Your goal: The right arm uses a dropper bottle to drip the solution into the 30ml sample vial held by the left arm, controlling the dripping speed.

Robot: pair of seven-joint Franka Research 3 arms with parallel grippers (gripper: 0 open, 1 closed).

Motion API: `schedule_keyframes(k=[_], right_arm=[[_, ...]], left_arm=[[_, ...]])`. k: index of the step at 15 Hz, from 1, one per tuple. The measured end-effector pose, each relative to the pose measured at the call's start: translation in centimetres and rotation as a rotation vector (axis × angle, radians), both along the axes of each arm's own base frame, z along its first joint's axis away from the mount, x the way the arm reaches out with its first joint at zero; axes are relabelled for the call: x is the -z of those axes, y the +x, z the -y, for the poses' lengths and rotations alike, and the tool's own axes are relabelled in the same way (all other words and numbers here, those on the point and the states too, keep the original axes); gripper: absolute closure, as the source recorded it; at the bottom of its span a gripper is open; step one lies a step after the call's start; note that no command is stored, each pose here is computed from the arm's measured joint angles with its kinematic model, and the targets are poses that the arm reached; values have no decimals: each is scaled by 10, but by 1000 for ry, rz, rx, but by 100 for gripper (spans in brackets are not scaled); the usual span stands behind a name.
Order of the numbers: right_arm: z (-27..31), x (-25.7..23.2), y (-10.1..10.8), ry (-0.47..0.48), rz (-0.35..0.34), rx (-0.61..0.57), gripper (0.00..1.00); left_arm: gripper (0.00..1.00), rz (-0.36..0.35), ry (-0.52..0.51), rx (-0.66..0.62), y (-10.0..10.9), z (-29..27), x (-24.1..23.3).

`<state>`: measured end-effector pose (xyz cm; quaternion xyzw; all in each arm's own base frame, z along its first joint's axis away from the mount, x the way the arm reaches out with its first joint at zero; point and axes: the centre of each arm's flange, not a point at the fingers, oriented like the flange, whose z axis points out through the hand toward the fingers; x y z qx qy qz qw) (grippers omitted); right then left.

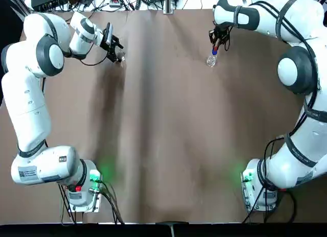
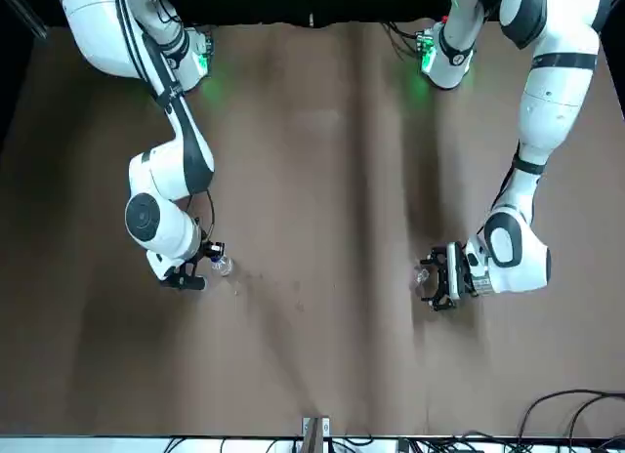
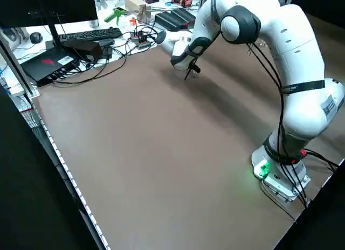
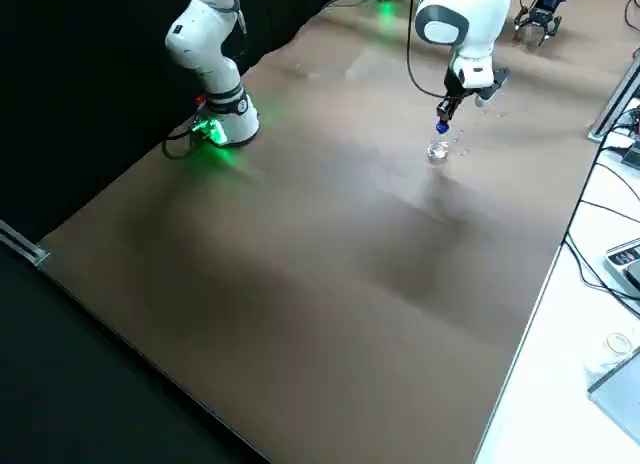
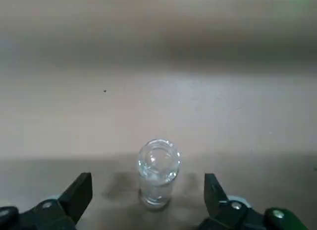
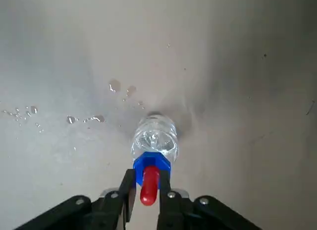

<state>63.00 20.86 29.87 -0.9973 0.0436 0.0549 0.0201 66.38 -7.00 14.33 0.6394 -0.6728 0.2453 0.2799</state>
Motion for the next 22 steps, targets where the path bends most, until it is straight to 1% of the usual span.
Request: schedule_keyframes(k=[6,8,9,11,12,13,14,15,18,19,20,21,22], right_arm=[[0,1,-1,-3,-11,-1,75],[0,1,-1,-3,-12,-1,76],[0,1,-2,-3,-12,-1,76],[0,1,-2,-3,-12,-1,78],[0,1,-2,-3,-12,-1,80],[0,1,-2,-3,-12,-1,84],[0,1,-2,-3,-12,-1,93],[0,1,-2,-3,-12,-1,95],[0,1,-2,-3,-12,-1,95],[0,1,-2,-3,-12,-1,95],[0,1,-2,-3,-12,-1,95],[0,1,-2,-3,-12,-1,95],[0,1,-2,-3,-12,-1,95]], left_arm=[[1,0,-1,11,-1,8,0],[3,1,0,15,-1,10,0],[11,1,0,15,-1,11,0],[13,1,0,14,-1,10,0],[21,1,1,14,-1,10,0],[21,1,1,13,-1,9,0],[21,0,2,12,-1,9,0],[22,-1,2,11,-1,8,1],[25,-2,4,9,-2,6,1],[30,-2,4,9,-2,6,2],[37,-1,4,9,-2,6,2],[37,-1,4,9,-2,6,2],[41,-1,5,9,-2,6,2]])
